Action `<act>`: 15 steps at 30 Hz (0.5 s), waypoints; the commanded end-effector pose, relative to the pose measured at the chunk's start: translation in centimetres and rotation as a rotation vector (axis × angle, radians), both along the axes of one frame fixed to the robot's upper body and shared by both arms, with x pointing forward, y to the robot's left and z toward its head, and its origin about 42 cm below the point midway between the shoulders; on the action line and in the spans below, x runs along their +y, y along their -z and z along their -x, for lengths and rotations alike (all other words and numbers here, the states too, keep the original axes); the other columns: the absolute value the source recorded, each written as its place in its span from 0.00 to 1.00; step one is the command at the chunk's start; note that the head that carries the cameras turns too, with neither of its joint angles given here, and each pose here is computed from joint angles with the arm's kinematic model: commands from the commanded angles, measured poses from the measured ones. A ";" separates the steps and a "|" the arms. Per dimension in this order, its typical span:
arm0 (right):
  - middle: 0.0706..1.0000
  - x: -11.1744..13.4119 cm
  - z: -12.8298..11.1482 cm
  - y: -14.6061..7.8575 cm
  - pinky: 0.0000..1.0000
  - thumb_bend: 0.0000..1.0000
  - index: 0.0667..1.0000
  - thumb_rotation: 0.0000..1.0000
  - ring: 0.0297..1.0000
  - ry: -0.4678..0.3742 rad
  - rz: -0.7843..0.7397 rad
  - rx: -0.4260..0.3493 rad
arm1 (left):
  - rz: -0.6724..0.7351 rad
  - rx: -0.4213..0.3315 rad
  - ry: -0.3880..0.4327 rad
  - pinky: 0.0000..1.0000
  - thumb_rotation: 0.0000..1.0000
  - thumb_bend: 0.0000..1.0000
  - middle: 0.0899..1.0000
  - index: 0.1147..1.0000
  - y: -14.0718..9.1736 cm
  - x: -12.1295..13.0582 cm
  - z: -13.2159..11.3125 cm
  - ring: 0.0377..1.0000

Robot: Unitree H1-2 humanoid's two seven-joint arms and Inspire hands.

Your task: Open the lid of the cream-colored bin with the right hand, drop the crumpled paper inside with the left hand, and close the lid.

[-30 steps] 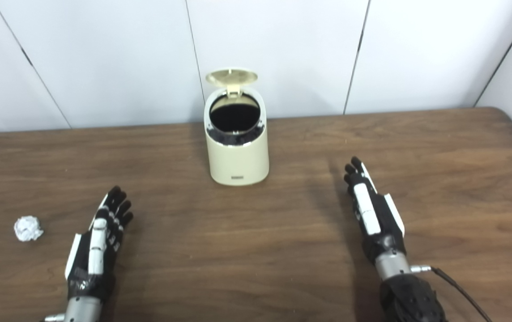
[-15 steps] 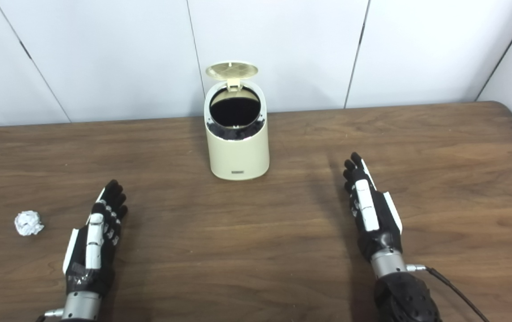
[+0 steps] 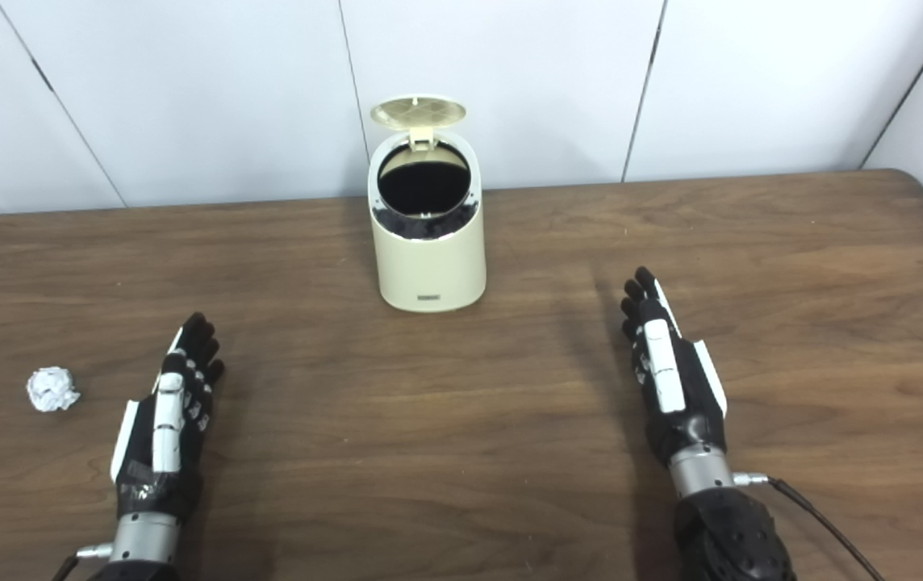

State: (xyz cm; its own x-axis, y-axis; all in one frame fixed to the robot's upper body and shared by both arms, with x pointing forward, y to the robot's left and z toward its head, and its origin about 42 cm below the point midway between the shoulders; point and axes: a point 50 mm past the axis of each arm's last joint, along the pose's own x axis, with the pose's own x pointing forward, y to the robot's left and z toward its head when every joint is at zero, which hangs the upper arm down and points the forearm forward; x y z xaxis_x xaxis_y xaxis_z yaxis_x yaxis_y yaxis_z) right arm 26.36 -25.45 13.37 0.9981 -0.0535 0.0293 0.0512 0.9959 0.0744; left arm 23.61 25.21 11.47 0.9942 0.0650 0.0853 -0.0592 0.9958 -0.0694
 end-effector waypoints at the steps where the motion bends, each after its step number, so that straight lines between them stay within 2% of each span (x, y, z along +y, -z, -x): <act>1: 0.96 0.0 0.0 -0.8 1.00 0.53 0.95 0.92 0.97 0.008 -0.017 -0.062 | -0.012 -0.048 0.011 1.00 0.94 0.54 1.00 1.00 -1.3 0.2 -0.2 1.00; 4: 0.95 0.0 0.0 -0.7 1.00 0.53 0.93 0.91 0.96 0.014 -0.031 -0.061 | -0.014 -0.042 0.011 1.00 0.93 0.55 1.00 1.00 -1.2 0.1 -0.2 1.00; 8: 0.96 -0.4 0.0 -0.6 1.00 0.50 0.95 0.93 0.97 0.018 -0.039 -0.068 | -0.017 -0.044 0.004 1.00 0.94 0.53 1.00 1.00 -1.1 -0.1 -0.1 1.00; 15: 0.97 -1.7 0.4 -0.1 1.00 0.51 0.96 0.92 0.97 0.016 -0.039 -0.063 | -0.020 -0.051 0.009 1.00 0.96 0.49 0.99 1.00 -0.7 -0.9 0.1 1.00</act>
